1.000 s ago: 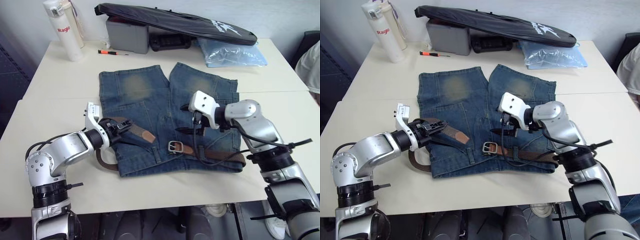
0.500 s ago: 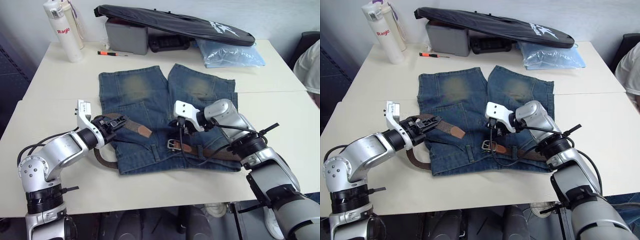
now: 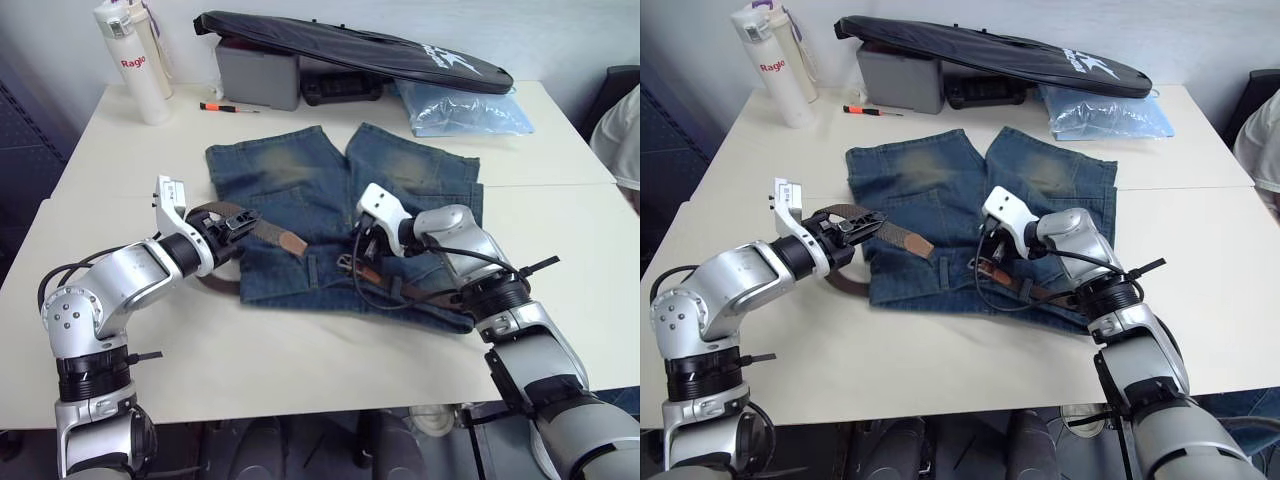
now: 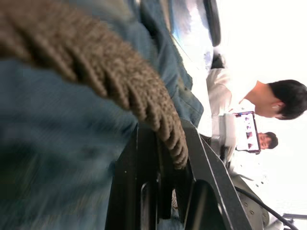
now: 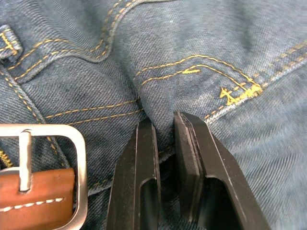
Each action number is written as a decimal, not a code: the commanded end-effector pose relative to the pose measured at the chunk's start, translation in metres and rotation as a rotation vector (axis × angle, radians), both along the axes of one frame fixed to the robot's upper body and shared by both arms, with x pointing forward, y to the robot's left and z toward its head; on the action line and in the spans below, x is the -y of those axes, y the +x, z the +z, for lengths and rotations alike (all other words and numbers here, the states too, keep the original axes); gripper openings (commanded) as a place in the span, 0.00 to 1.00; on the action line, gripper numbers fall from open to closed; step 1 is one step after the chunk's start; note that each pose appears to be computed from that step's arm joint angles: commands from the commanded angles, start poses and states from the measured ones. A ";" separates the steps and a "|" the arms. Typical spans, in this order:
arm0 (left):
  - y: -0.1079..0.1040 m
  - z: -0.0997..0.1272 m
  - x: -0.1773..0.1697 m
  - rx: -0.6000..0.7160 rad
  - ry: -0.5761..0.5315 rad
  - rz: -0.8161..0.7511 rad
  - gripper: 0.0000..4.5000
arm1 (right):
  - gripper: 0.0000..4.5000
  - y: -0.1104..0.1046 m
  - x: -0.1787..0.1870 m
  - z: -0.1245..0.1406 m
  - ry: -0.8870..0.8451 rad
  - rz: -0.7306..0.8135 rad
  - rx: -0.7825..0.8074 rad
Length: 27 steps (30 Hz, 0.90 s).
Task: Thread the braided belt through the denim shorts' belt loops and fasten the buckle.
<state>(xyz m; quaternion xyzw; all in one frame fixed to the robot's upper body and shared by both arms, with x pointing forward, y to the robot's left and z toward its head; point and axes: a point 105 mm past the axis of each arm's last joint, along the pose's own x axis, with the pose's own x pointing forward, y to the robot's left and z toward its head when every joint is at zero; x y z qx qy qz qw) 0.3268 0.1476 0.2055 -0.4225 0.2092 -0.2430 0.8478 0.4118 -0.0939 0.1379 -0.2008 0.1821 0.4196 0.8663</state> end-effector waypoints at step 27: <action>0.001 0.023 0.034 0.307 0.131 -0.074 0.00 | 0.98 -0.057 0.032 0.072 0.148 0.015 -0.022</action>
